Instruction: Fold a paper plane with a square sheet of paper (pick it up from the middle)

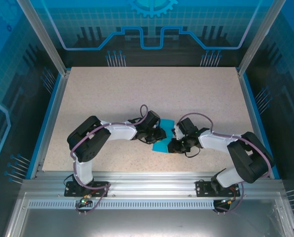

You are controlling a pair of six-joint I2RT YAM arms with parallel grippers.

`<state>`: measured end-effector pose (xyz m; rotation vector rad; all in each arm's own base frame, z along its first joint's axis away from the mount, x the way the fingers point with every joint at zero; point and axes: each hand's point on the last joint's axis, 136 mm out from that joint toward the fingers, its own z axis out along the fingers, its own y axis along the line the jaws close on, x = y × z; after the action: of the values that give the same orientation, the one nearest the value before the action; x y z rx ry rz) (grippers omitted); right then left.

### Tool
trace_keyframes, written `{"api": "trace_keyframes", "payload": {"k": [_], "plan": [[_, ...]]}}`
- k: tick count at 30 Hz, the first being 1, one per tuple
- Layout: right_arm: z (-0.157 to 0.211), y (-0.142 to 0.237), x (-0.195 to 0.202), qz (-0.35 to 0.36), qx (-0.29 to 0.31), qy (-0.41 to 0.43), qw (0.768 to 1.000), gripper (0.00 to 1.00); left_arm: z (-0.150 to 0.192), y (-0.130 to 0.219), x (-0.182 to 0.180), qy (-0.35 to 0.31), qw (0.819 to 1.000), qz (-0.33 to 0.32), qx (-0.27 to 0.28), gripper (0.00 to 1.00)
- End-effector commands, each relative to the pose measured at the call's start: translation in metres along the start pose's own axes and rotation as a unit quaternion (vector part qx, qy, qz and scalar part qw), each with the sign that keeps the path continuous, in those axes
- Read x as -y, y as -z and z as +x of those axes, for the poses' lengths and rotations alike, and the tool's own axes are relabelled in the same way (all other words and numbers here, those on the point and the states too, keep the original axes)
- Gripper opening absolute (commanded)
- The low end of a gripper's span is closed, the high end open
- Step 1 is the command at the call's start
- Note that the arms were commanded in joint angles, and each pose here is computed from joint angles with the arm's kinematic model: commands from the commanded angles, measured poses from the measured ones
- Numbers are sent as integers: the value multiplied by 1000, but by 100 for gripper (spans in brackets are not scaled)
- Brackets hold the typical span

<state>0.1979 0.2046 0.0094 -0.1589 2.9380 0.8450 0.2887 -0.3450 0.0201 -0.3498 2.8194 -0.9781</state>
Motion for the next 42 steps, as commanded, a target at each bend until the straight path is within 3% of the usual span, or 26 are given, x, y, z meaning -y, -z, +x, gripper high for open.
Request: {"api": "trace_keyframes", "payload": {"k": [1, 12, 20, 25, 33, 42], "plan": [[47, -2, 27, 53, -77, -17, 996, 16, 5, -8, -11, 3, 1000, -15, -9, 28], [53, 3, 18, 39, -79, -7, 996, 17, 7, -8, -13, 3, 1000, -17, -12, 27], [49, -5, 30, 67, -77, -27, 994, 14, 7, -5, -10, -10, 1000, -10, -12, 20], [48, -5, 31, 70, -76, -25, 994, 12, -4, 4, -6, -39, 999, -25, 11, 20], [49, -7, 32, 71, -80, -22, 994, 12, -20, 7, -32, -36, 995, -81, 42, 20], [47, -7, 30, 69, -79, -20, 994, 12, -45, 21, -37, -34, 994, -82, 66, 22]]}}
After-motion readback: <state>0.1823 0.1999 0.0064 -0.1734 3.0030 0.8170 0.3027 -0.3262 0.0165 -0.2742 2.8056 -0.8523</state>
